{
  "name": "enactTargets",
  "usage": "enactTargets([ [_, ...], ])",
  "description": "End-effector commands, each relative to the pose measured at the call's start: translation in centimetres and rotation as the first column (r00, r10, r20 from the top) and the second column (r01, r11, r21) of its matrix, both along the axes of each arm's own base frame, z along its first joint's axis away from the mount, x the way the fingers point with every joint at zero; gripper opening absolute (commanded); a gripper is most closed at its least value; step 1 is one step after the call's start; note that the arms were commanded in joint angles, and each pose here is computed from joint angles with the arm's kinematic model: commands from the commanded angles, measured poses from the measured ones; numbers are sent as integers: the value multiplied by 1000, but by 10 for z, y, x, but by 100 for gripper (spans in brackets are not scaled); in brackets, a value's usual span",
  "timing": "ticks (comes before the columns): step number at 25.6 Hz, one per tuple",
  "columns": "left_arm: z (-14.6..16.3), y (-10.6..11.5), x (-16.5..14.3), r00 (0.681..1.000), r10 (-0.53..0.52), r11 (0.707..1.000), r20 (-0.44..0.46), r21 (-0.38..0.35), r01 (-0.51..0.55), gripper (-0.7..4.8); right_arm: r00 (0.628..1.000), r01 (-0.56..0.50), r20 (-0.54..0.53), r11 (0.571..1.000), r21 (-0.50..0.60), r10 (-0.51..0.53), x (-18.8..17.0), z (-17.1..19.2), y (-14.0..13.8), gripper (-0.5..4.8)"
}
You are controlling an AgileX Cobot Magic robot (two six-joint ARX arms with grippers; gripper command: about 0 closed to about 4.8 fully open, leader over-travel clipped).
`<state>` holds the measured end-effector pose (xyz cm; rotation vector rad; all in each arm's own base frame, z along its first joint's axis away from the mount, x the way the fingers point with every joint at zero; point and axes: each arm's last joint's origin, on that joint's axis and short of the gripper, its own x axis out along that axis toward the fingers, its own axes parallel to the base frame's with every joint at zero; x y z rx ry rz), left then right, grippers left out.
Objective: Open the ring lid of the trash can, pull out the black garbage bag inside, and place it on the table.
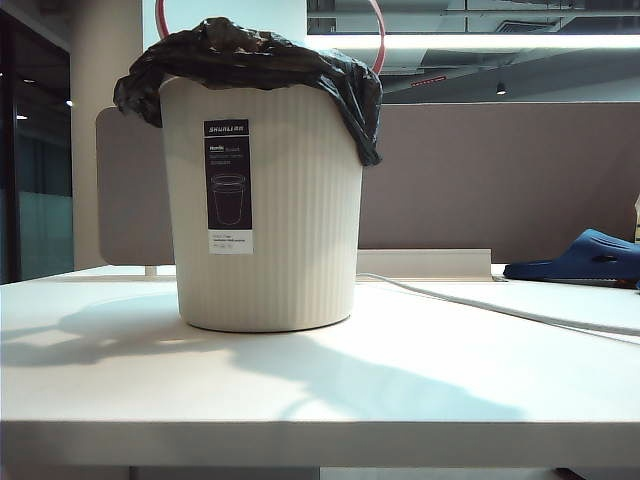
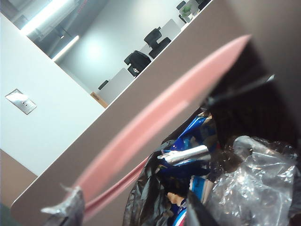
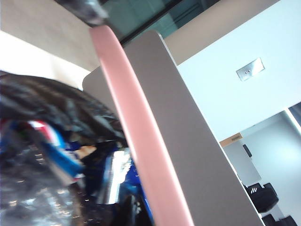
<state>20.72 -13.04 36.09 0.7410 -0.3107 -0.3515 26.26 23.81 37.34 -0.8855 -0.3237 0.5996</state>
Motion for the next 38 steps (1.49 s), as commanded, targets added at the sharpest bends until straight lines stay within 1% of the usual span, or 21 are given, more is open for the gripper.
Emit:
enactTargets([
  [1,5,2,-1,998,58,997,15,-44,-57,279,1000,5,-12,998,65,-4,9,12,-7,-1],
  [5,7,5,-3,995,101,993,16,-58,-100,279,1000,2,-26,994,110,1,19,21,-12,-1],
  [9,13,11,-10,991,137,984,4,-119,-135,279,1000,7,-23,991,130,-4,27,31,-17,-1],
  [12,18,18,-21,993,118,974,-25,-191,-120,278,1000,8,-12,989,146,-7,33,38,-18,-1],
  [15,25,28,-35,994,92,957,-56,-272,-104,278,1000,4,-15,984,177,-1,40,45,-19,-1],
  [18,30,36,-50,996,46,947,-72,-316,-67,277,999,-12,-45,974,226,23,50,53,-22,-1],
  [21,34,44,-66,996,-20,941,-83,-338,-9,277,997,-16,-67,966,256,34,60,58,-23,-1],
  [25,38,56,-85,993,-72,928,-89,-370,34,273,997,-12,-64,960,280,31,72,63,-23,-1],
  [28,40,63,-98,991,-106,918,-88,-392,63,273,995,-15,-84,949,314,43,81,68,-26,-1],
  [31,40,69,-108,986,-136,909,-93,-408,87,273,993,-16,-107,932,362,58,89,71,-29,-1],
  [34,40,74,-115,986,-137,909,-99,-408,86,273,991,-2,-122,914,405,56,97,75,-33,-1],
  [38,37,77,-123,973,-191,897,-130,-427,119,273,992,9,-118,902,431,47,105,81,-38,-1],
])
